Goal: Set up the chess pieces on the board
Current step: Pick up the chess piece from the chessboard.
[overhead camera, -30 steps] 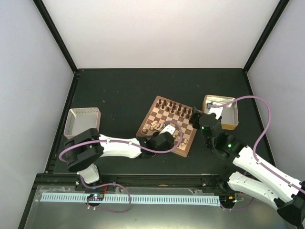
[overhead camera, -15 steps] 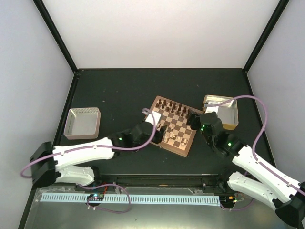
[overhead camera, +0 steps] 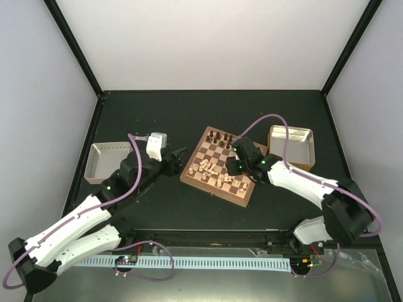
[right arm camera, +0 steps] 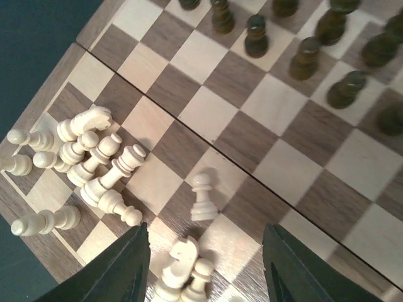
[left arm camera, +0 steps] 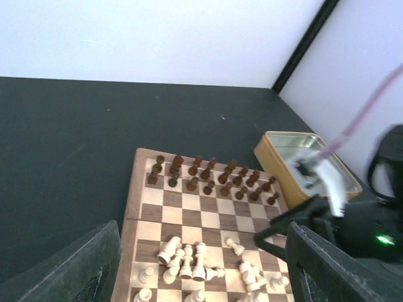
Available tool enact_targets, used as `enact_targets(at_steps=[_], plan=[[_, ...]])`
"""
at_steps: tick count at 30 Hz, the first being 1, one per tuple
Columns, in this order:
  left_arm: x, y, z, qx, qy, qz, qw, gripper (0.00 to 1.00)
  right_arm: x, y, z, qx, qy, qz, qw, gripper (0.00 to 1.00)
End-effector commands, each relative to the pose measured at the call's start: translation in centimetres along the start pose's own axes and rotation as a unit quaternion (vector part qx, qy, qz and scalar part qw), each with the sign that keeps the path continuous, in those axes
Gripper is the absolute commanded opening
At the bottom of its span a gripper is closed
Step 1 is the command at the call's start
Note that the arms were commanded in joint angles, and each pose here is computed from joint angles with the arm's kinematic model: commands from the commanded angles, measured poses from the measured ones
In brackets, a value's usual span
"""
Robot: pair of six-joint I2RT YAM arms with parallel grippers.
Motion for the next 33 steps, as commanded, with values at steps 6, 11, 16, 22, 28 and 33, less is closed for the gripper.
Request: enact_targets(at_steps=[6,11,16,22,28,33], plan=[[-1.7,-0.5,-0.9,-0.004,0.055,0.011,0.998,0.74,2.3,-1.4,1.4,-0.013,-0.005,0.066,0.998,0.42],[-1.3,0.1,-1.2,-0.012,0.071,0.026,0.997,0.74,2.9,-0.8,1.2,-0.018,0.007,0.086,0.996,0.40],[-0.8,0.5,-1.2,-0.027,0.076,0.032,0.996,0.74,4.1,0.3,1.0,-0.024,0.010,0.118,0.993,0.39],[-0.3,0.8,-1.8,-0.028,0.093,0.047,0.994,0.73,4.6,0.8,0.6,-0.031,0.028,0.135,0.990,0.26],[0.0,1.1,-1.7,-0.038,0.096,0.050,0.993,0.73,5.0,0.6,0.6,-0.035,0.027,0.128,0.991,0.23],[0.1,1.0,-1.7,-0.037,0.095,0.051,0.994,0.73,5.7,0.4,0.6,-0.044,0.030,0.126,0.991,0.26]])
Point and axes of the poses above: each gripper's point midway between its finger pads, its own x axis out along the fingers, its own z axis along the line the jaws close on, y = z × x, the point moved 5 cm from there along -x, back along the fingers, and after that the axes turned 5 degrees about -x, right-handed, at the moved point
